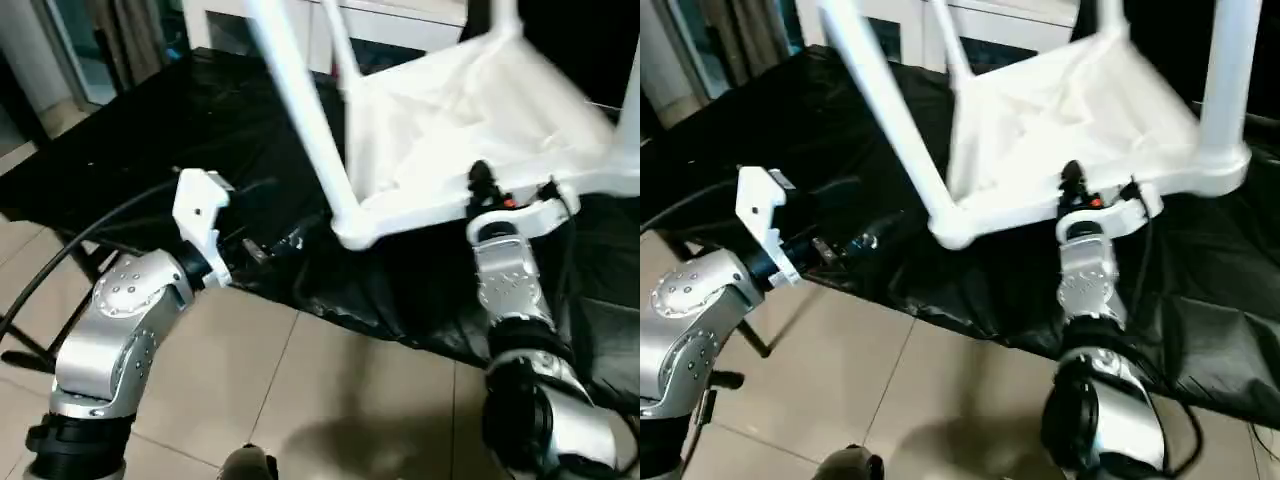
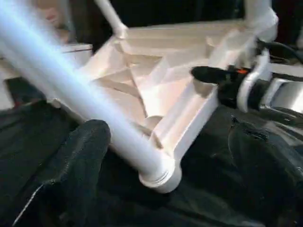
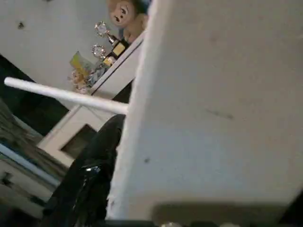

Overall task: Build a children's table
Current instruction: Flip table

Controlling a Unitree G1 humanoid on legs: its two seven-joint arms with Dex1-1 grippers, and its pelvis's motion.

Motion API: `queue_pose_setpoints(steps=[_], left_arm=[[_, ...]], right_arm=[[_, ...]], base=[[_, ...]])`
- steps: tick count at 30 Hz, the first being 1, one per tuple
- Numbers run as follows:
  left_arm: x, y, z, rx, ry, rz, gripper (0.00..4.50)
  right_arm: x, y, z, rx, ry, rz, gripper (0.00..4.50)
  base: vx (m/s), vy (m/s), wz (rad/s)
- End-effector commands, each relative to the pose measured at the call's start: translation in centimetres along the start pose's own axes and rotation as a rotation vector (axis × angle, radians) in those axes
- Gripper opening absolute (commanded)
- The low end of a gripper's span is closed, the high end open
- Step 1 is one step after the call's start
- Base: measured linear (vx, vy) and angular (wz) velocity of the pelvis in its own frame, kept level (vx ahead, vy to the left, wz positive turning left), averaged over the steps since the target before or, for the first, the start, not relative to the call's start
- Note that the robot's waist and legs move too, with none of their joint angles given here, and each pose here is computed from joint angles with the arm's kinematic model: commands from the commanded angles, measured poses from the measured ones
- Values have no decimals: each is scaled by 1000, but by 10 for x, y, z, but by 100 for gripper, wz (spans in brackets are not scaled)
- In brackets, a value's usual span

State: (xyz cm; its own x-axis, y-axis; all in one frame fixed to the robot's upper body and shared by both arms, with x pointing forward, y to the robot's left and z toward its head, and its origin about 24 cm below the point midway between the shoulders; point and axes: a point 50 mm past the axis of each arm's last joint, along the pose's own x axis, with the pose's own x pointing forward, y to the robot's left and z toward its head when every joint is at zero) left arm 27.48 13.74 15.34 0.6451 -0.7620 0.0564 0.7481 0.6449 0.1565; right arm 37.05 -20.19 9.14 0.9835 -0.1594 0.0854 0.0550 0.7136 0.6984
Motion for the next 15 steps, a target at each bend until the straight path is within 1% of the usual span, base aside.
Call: queue_pose_setpoints(steps=[1, 2, 3, 5, 7, 8, 10, 12, 14, 15], left_arm=[[3, -3, 11, 60, -27, -33, 450], [4, -2, 14, 80, -36, -33, 450], [6, 1, 19, 133, -44, -17, 450], [8, 2, 22, 156, -48, -7, 450], [14, 10, 40, 257, -82, 19, 450], [14, 10, 42, 268, -87, 23, 450], [19, 14, 55, 345, -112, 31, 450], [23, 14, 62, 405, -126, 16, 450], [30, 16, 77, 504, -153, 10, 450], [32, 16, 80, 524, -156, 11, 450]], right_arm=[[4, 6, 23, -147, -79, 19, 211], [4, 7, 24, -184, -80, 15, 211], [4, 10, 26, -260, -76, 22, 210], [4, 11, 26, -293, -74, 24, 209], [5, 17, 30, -429, -71, 7, 209], [5, 18, 30, -444, -73, 6, 209], [5, 22, 33, -542, -92, -15, 209], [6, 24, 34, -562, -94, -26, 209], [6, 32, 32, -628, -94, -12, 209], [7, 33, 32, -645, -91, -5, 209]], base=[[0, 0, 0], [0, 0, 0], [0, 0, 0], [0, 0, 0], [0, 0, 0], [0, 0, 0], [0, 0, 0], [0, 0, 0], [0, 0, 0], [0, 0, 0]])
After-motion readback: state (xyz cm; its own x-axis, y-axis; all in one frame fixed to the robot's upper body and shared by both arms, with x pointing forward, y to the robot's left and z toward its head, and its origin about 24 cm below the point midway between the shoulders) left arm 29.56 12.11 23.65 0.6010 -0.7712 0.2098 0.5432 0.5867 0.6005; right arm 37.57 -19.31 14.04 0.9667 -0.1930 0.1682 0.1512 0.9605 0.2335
